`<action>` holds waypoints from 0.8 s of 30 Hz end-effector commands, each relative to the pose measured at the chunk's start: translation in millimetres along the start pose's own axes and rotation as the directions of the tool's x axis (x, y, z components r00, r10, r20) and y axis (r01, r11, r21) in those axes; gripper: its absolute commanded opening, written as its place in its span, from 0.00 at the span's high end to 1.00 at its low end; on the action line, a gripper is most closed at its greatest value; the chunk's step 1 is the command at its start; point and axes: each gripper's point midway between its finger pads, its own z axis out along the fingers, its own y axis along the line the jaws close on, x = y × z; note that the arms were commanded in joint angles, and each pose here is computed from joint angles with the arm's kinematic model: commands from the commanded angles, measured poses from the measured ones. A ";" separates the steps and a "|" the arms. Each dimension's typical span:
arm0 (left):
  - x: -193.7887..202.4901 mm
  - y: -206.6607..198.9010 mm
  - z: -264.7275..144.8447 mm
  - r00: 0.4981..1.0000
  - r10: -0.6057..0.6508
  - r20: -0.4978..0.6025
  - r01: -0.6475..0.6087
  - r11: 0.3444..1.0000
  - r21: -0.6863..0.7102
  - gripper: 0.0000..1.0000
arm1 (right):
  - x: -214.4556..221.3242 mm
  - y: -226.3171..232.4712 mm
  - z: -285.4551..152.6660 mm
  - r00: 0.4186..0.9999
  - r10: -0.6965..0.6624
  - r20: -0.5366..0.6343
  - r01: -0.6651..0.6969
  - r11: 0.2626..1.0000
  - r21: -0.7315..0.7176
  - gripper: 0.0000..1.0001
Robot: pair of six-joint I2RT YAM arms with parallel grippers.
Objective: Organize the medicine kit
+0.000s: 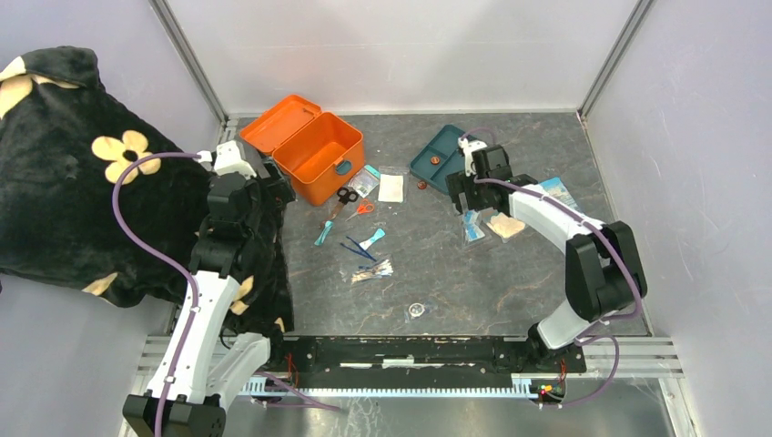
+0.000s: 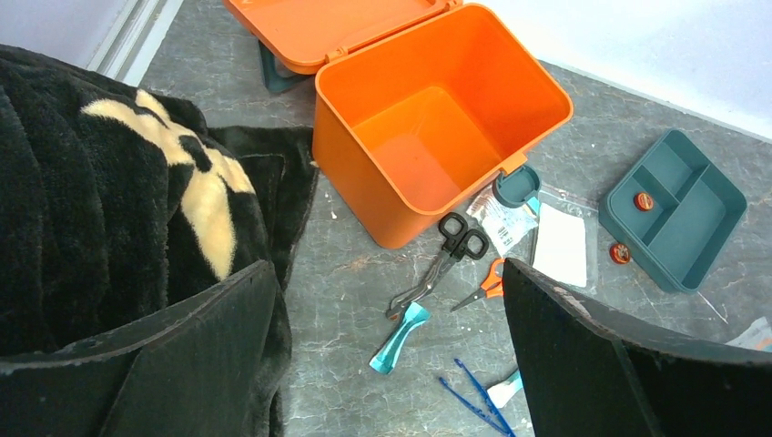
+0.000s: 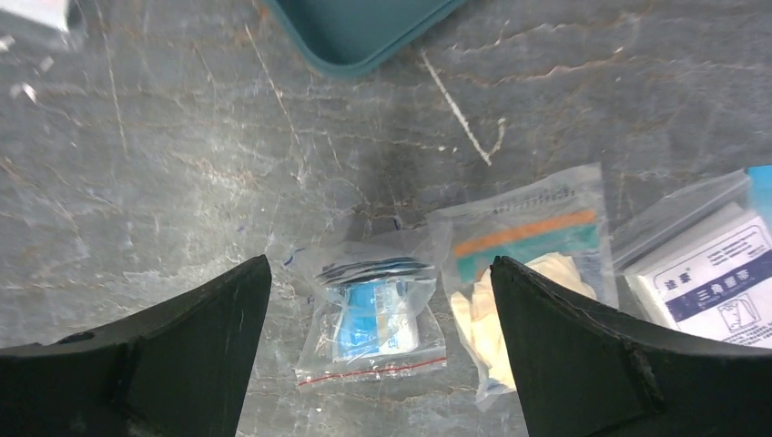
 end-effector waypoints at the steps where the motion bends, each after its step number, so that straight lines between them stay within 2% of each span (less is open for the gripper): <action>1: -21.3 -3.5 -3.7 0.998 0.009 0.059 -0.010 1.000 0.004 0.00 | 7.6 -5.7 0.7 0.996 -0.079 -0.052 0.082 0.996 0.048 0.02; 10: -19.1 -6.5 -3.2 0.999 0.010 0.051 -0.011 1.000 0.021 0.00 | 41.8 4.4 23.7 0.991 -0.081 -0.109 0.080 0.997 -0.009 0.02; 13: -19.1 -6.6 -2.5 0.999 0.010 0.050 -0.011 1.000 0.021 0.00 | 43.7 9.3 29.2 0.993 -0.071 -0.097 0.068 0.997 -0.032 0.06; 15: -19.4 -6.5 -2.8 0.999 0.010 0.052 -0.011 1.000 0.021 0.00 | 42.9 9.9 31.4 0.994 -0.065 -0.088 0.063 0.998 -0.031 0.14; 20: -18.6 -7.8 -2.1 0.999 0.010 0.048 -0.011 1.000 0.027 0.00 | 28.1 22.3 27.8 0.999 -0.036 -0.001 0.036 0.995 -0.094 0.41; 24: -18.1 -8.1 -0.4 0.999 0.011 0.046 -0.012 1.000 0.027 0.00 | 9.4 25.8 17.2 0.998 -0.027 0.064 0.034 0.993 -0.110 0.50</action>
